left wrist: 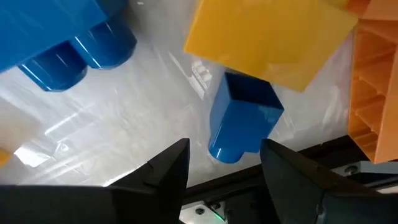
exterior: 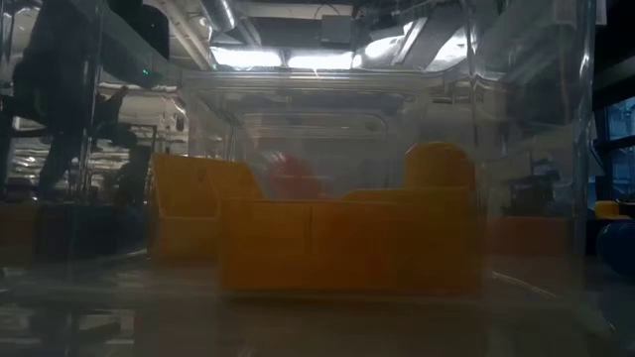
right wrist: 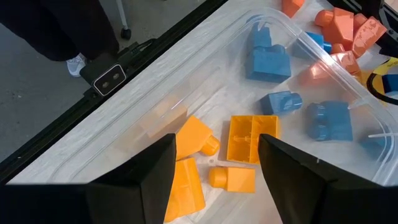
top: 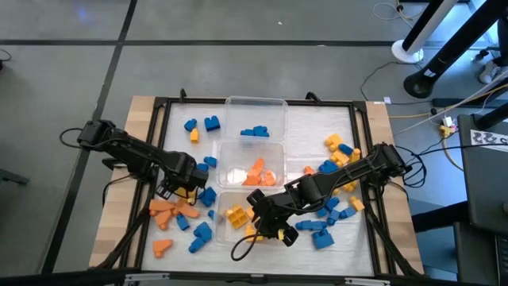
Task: Sort blocks
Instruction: Put the blue game piece into the top transparent bin
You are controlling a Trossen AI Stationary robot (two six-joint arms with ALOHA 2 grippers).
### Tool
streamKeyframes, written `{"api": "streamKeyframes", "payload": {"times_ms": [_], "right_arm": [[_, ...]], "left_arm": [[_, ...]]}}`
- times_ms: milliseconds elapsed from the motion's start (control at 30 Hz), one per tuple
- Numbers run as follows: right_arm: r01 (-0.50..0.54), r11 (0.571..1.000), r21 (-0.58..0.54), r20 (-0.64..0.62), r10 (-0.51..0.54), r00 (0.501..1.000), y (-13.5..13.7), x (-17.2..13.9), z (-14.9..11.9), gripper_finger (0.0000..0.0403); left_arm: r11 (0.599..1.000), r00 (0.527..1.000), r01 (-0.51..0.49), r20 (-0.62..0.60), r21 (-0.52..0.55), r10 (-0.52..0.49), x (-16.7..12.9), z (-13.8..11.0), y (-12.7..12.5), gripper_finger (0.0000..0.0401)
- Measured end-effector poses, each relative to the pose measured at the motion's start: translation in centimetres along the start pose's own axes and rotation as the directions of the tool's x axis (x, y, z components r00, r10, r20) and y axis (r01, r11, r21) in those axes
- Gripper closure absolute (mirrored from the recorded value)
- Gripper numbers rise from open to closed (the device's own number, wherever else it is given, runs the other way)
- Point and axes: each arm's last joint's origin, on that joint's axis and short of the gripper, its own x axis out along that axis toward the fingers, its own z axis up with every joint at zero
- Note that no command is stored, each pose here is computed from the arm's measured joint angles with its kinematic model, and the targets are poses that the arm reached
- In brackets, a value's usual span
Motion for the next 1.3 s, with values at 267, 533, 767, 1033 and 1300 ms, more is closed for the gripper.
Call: {"api": "streamKeyframes", "payload": {"times_ms": [267,533,767,1033,1300], "right_arm": [[0.000,1.000,0.000,0.000,0.000,1.000,0.0,0.0,0.0,0.0173],[0.000,1.000,0.000,0.000,0.000,1.000,0.0,0.0,0.0,0.0173],[0.000,1.000,0.000,0.000,0.000,1.000,0.0,0.0,0.0,0.0173],[0.000,1.000,0.000,0.000,0.000,1.000,0.0,0.0,0.0,0.0173],[0.000,1.000,0.000,-0.001,0.000,1.000,0.0,0.0,0.0,0.0173]], "left_arm": [[0.994,0.996,0.094,-0.007,0.050,-0.094,0.7,-0.3,-0.5,0.0215],[0.997,0.999,0.049,0.004,0.064,-0.050,1.3,0.0,-0.9,0.0215],[0.999,0.999,0.008,0.035,0.048,-0.010,1.3,0.3,-0.7,0.0215],[0.999,0.992,-0.018,0.126,0.045,0.012,1.2,1.2,-0.5,0.0215],[0.999,0.992,-0.018,0.125,0.044,0.012,1.3,1.3,-0.5,0.0215]]}}
